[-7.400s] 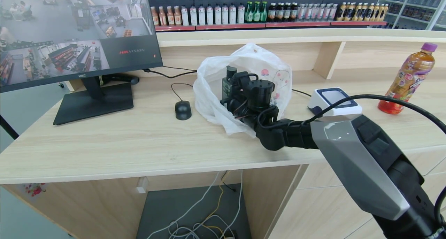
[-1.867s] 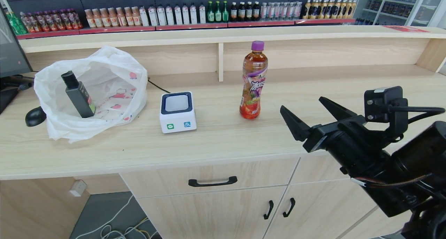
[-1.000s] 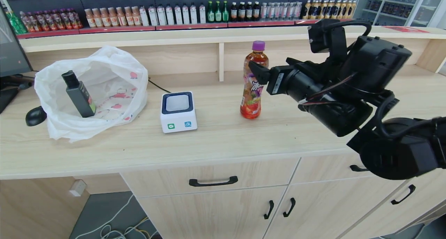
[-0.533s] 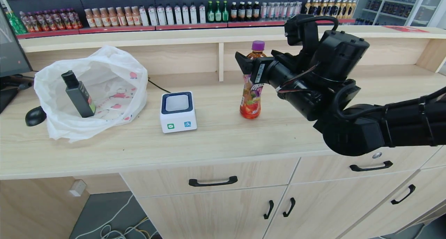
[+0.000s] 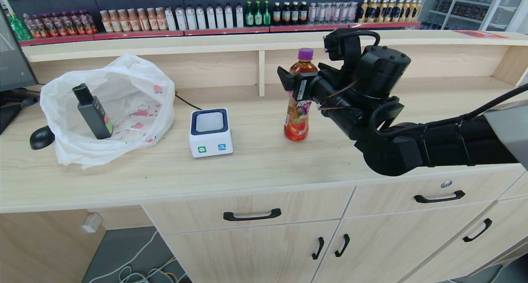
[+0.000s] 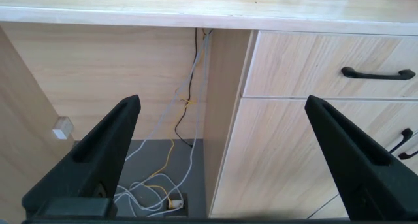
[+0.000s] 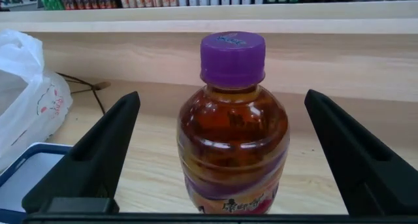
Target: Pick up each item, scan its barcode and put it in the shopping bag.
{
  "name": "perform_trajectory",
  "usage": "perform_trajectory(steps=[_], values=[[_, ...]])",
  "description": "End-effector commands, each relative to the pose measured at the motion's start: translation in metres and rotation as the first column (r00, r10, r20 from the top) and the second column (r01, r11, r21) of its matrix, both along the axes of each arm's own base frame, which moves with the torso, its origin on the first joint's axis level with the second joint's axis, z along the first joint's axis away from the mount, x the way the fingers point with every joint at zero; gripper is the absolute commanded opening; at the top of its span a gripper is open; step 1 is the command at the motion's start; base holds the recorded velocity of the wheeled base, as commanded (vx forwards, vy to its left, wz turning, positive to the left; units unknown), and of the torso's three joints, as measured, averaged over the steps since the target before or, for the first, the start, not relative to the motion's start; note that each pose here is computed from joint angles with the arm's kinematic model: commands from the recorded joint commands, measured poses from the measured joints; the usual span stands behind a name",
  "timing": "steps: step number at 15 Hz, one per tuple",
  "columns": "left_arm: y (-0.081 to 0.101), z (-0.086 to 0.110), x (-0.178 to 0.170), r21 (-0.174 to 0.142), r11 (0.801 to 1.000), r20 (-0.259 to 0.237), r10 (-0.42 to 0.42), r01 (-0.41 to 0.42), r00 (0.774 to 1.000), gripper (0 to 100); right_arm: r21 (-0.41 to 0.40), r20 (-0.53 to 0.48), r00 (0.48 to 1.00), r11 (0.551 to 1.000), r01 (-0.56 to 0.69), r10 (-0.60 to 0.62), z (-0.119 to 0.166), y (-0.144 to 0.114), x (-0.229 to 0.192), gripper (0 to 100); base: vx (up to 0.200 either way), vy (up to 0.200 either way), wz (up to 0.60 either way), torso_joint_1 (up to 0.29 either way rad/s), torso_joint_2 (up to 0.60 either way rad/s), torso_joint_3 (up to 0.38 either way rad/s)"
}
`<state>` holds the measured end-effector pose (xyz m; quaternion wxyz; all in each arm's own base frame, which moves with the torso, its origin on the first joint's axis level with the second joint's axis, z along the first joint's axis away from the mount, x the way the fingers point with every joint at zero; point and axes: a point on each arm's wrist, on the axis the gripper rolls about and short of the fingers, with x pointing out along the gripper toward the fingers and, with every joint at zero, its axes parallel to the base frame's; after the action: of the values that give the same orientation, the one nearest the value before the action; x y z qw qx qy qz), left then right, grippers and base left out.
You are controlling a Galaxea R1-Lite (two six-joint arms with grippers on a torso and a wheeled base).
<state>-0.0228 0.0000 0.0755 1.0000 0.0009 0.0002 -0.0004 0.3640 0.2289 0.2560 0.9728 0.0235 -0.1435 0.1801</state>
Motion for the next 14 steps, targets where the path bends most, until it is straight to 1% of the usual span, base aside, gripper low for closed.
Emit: perform_trajectory(steps=[1, 2, 9, 14], values=[[0.000, 0.000, 0.000, 0.000, 1.000, 0.000, -0.001, 0.001, 1.000, 100, -0.008, -0.013, 1.000, 1.000, 0.003, -0.003, -0.009, 0.004, 0.008, 100, 0.000, 0.000, 0.00, 0.000, 0.00, 0.000], [0.000, 0.000, 0.000, 0.000, 1.000, 0.000, -0.001, 0.001, 1.000, 100, -0.008, -0.013, 1.000, 1.000, 0.003, -0.003, -0.009, 0.004, 0.008, 100, 0.000, 0.000, 0.00, 0.000, 0.00, 0.000], [0.000, 0.000, 0.000, 0.000, 1.000, 0.000, -0.001, 0.001, 1.000, 100, -0.030, -0.052, 0.999, 1.000, 0.009, -0.010, -0.033, 0.007, 0.024, 100, 0.000, 0.000, 0.00, 0.000, 0.00, 0.000], [0.000, 0.000, 0.000, 0.000, 1.000, 0.000, -0.001, 0.001, 1.000, 100, -0.033, -0.063, 0.998, 0.999, 0.008, -0.010, -0.041, 0.009, 0.027, 100, 0.000, 0.000, 0.00, 0.000, 0.00, 0.000]])
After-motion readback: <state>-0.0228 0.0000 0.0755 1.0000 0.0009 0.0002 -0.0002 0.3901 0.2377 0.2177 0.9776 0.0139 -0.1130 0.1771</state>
